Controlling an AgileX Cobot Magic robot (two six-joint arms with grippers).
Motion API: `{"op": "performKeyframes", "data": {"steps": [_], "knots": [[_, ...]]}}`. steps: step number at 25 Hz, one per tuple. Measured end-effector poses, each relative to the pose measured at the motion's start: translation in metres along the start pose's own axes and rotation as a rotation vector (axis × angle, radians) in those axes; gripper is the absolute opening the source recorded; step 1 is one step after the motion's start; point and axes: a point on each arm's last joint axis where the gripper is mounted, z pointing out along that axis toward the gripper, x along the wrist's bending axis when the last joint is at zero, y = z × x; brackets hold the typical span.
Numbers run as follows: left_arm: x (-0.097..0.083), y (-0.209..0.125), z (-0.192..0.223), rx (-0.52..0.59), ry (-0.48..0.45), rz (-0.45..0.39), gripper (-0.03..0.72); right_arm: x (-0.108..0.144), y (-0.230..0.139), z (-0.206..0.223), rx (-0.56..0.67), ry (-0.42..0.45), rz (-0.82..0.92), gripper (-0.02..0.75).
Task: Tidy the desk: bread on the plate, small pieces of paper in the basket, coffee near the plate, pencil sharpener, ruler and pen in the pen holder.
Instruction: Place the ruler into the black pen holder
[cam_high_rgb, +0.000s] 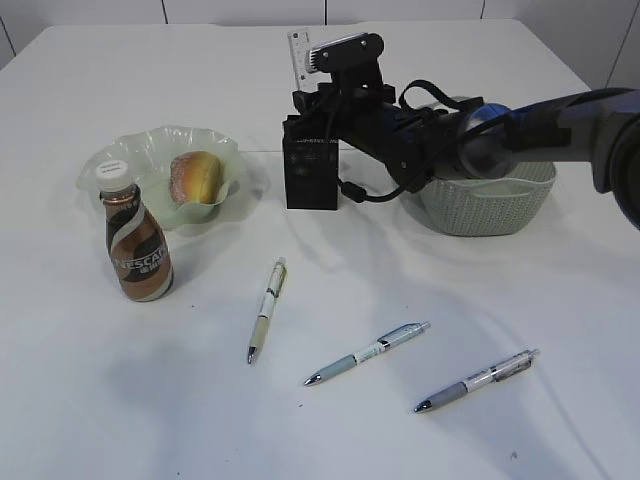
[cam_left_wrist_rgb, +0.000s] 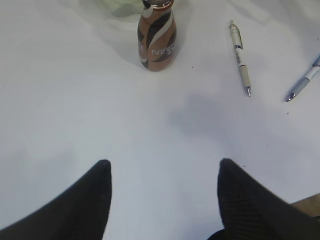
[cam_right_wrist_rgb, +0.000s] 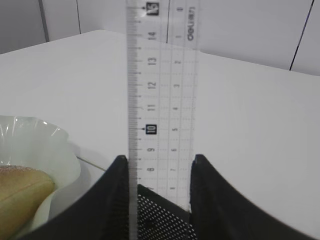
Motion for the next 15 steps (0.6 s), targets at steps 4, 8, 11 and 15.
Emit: {"op": "performKeyframes", "data": {"steps": [4, 8, 11, 15], "knots": [[-0.0004, -0.0001, 0.0000, 0.001, -0.005, -0.003, 0.466, 0.0000, -0.0004, 0.0000, 0.004, 0.000, 0.002, 0.312], [-0.0009, -0.0001, 0.0000, 0.001, -0.010, -0.006, 0.466, 0.0000, -0.0009, 0.0000, 0.010, 0.000, 0.002, 0.347], [-0.0010, -0.0001, 0.0000, 0.001, -0.011, -0.007, 0.466, 0.0000, -0.0009, 0.0000, 0.010, 0.000, 0.002, 0.372], [-0.0012, -0.0002, 0.0000, 0.002, -0.013, -0.008, 0.466, -0.0001, -0.0011, 0.0000, 0.013, -0.001, 0.002, 0.376]]}}
